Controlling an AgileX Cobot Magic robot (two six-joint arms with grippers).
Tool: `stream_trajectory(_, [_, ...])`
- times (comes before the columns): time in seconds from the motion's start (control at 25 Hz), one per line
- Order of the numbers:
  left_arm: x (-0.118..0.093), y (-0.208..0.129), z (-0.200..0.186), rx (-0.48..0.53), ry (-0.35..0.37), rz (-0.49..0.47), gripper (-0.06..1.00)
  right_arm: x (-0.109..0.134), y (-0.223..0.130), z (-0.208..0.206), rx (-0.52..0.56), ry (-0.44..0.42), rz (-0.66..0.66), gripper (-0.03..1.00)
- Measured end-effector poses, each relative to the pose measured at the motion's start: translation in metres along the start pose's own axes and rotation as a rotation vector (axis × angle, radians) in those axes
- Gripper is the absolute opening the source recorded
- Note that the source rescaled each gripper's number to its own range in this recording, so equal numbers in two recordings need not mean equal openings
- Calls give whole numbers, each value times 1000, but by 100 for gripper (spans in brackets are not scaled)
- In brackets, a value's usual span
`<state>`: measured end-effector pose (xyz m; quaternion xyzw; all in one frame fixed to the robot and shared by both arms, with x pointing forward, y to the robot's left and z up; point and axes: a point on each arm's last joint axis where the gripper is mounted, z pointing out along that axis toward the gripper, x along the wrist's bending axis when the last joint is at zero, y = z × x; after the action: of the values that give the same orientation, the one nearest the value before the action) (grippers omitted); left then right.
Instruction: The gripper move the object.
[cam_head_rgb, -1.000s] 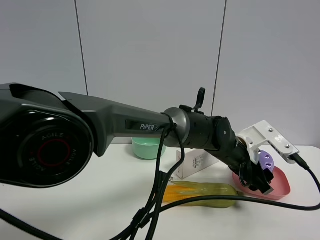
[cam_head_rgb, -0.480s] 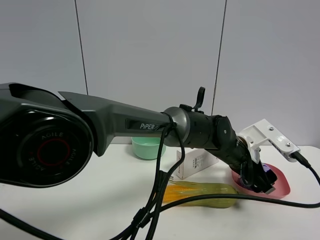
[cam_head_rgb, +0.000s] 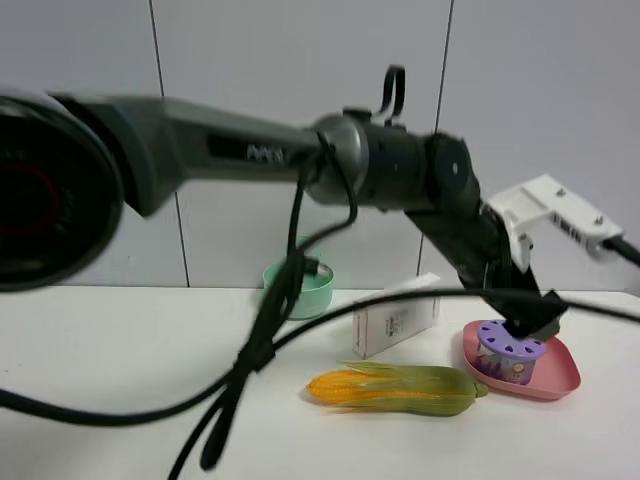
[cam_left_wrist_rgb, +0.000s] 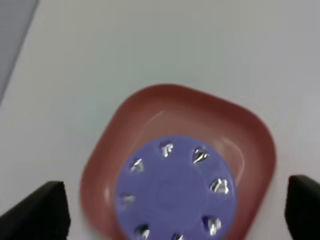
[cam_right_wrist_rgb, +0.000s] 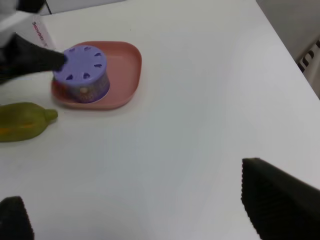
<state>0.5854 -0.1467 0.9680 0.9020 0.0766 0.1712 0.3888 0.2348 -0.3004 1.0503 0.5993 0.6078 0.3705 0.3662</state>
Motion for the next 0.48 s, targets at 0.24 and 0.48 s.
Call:
stream_trajectory(0.24, [33,27,-104,249,95,-82,51,0,0,0,0,0,0,100])
stream_trajectory(0.48, [76,17,-183,424,294,-254,51,0,0,0,0,0,0,100])
